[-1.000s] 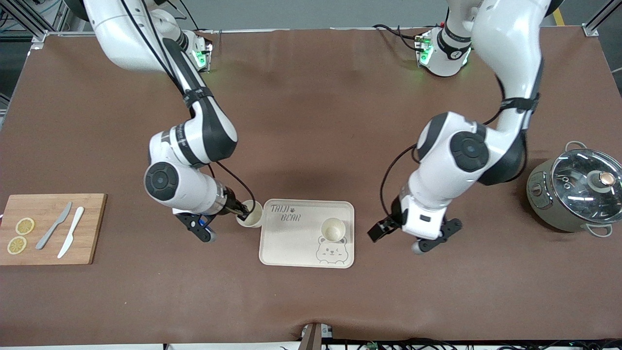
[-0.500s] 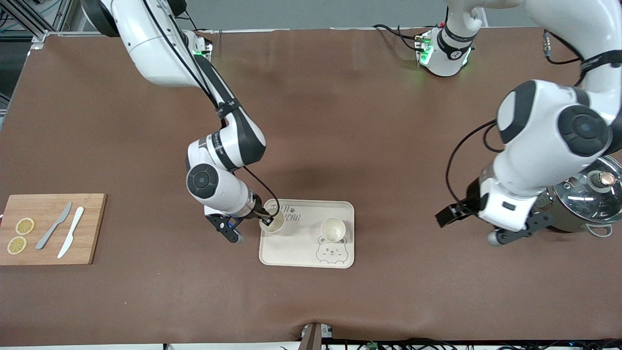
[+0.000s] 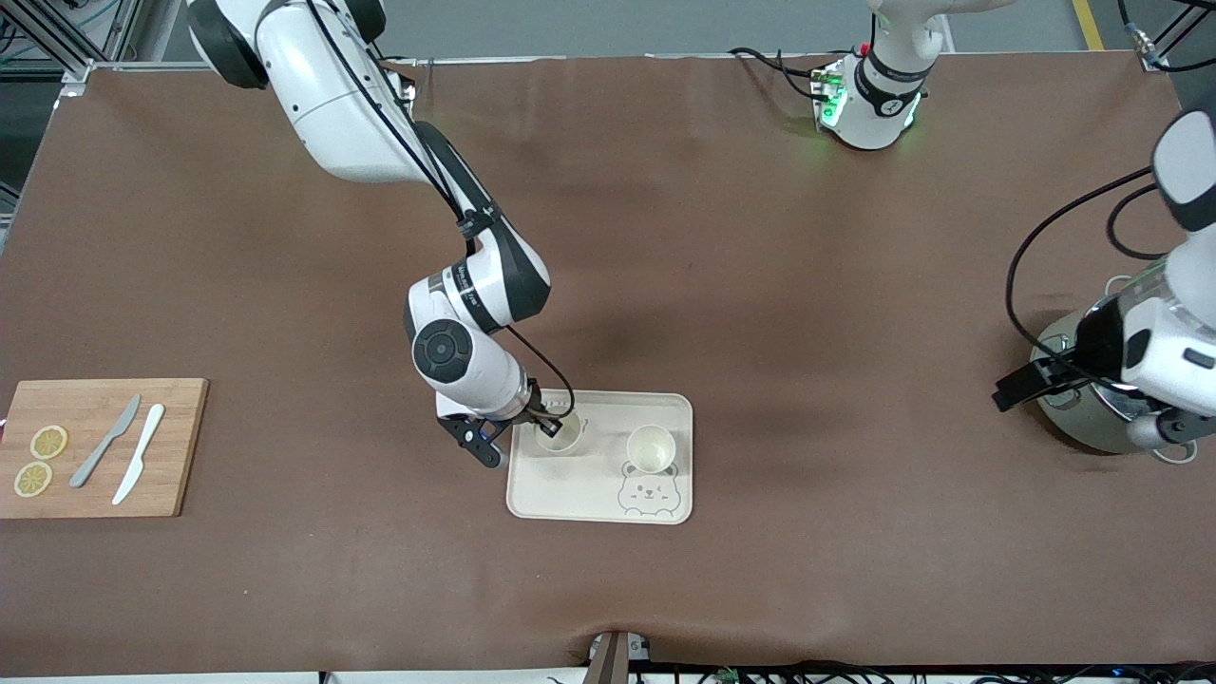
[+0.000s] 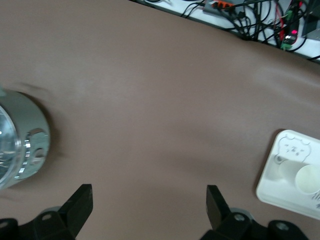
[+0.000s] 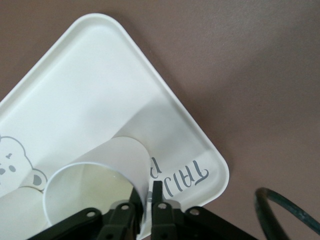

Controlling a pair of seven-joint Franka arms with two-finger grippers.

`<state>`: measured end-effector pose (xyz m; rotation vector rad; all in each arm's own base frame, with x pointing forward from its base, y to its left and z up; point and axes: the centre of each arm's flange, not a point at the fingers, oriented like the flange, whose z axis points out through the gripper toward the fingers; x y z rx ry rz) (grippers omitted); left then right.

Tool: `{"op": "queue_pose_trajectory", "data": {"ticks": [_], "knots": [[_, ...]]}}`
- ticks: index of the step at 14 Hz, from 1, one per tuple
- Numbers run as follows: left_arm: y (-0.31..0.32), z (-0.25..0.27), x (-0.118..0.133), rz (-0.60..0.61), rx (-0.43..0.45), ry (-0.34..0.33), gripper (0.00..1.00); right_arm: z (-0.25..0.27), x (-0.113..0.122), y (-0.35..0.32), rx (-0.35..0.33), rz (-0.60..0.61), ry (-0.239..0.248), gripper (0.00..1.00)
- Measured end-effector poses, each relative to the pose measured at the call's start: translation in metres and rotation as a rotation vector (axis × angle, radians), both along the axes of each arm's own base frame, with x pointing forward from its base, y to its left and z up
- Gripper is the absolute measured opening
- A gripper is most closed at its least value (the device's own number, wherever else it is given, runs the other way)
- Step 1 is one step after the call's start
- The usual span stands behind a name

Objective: Place white IKEA cup upright on tray with both arms
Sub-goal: 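Lower the cup onto the tray with the right gripper while the left withdraws, then open the right gripper and draw it back from the tray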

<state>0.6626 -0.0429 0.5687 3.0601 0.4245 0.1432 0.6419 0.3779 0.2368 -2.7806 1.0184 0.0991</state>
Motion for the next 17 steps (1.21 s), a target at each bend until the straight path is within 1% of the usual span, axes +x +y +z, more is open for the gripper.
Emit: {"op": "queue_pose_trajectory", "data": {"ticks": [3, 4, 7, 8, 10, 12, 14, 15, 17], "knots": [[0.019, 0.011, -0.011, -0.008, 0.014, 0.034, 1.0, 0.007, 0.003, 0.002, -0.003, 0.01, -0.016, 0.51], [0.022, 0.016, -0.016, -0.021, 0.029, 0.044, 1.0, 0.013, 0.005, 0.002, -0.002, 0.012, -0.018, 0.6], [0.035, 0.04, -0.031, -0.075, 0.066, 0.038, 1.0, 0.042, 0.009, 0.002, -0.01, 0.025, 0.003, 0.89], [0.04, 0.047, -0.036, -0.099, 0.071, 0.041, 1.0, 0.058, 0.011, -0.001, -0.018, 0.029, 0.021, 1.0], [0.055, 0.055, -0.045, -0.141, 0.079, 0.05, 1.0, 0.101, 0.017, -0.018, -0.029, 0.026, 0.061, 1.0], [0.073, 0.06, -0.049, -0.157, 0.083, 0.052, 1.0, 0.153, 0.025, -0.05, -0.021, 0.035, 0.067, 1.0], [0.083, 0.062, -0.051, -0.162, 0.085, 0.05, 1.0, 0.198, 0.027, -0.092, -0.018, 0.044, 0.076, 1.0], [0.084, 0.062, -0.051, -0.162, 0.085, 0.05, 1.0, 0.214, 0.027, -0.11, -0.035, 0.052, 0.064, 1.0], [0.08, 0.063, -0.051, -0.167, 0.085, 0.049, 1.0, 0.237, 0.022, -0.135, -0.091, 0.085, 0.034, 1.0]]}}
